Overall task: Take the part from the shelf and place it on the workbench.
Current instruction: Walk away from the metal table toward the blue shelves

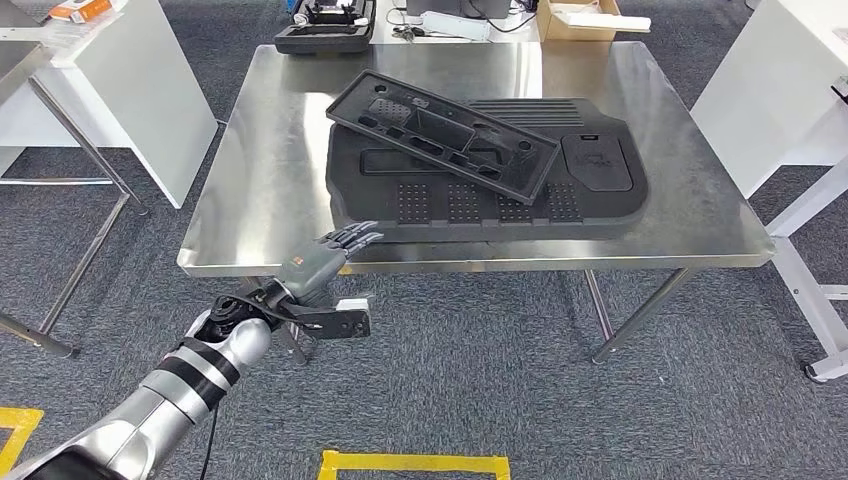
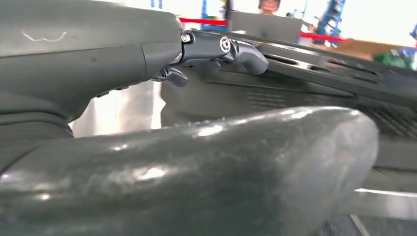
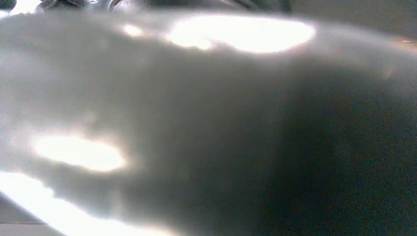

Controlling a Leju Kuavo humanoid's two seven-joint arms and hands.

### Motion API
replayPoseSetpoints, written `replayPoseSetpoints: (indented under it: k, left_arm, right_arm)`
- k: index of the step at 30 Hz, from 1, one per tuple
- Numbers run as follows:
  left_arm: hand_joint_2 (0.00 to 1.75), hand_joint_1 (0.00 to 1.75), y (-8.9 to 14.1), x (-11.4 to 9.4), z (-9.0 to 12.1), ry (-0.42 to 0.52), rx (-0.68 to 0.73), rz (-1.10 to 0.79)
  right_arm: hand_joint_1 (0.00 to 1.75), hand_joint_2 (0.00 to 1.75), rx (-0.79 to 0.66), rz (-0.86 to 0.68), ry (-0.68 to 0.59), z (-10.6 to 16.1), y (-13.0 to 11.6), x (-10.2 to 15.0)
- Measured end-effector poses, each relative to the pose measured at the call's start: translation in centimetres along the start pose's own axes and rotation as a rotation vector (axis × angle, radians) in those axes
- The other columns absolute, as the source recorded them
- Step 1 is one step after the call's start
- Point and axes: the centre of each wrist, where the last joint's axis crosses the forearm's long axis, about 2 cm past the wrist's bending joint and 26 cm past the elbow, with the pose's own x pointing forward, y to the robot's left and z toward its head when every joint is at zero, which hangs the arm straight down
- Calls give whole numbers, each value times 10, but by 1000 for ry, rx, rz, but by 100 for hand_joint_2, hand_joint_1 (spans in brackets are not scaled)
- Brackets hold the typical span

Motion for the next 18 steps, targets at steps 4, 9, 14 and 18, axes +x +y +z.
replayPoseSetpoints:
  k: [4,9,14,18]
  left_arm:
    - [0,0,-13,-11,26,73,57,82]
    - [0,0,-26,-21,56,158,101,174]
    - [0,0,-45,-29,91,272,137,248]
    - [0,0,-54,-35,115,345,164,277]
  right_arm:
    - [0,0,-2,-5,3,0,0,-1]
    - [0,0,-4,-12,11,0,1,-4]
    - [0,0,-4,-24,16,0,2,-4]
    - [0,0,-10,-31,12,0,-1,-2]
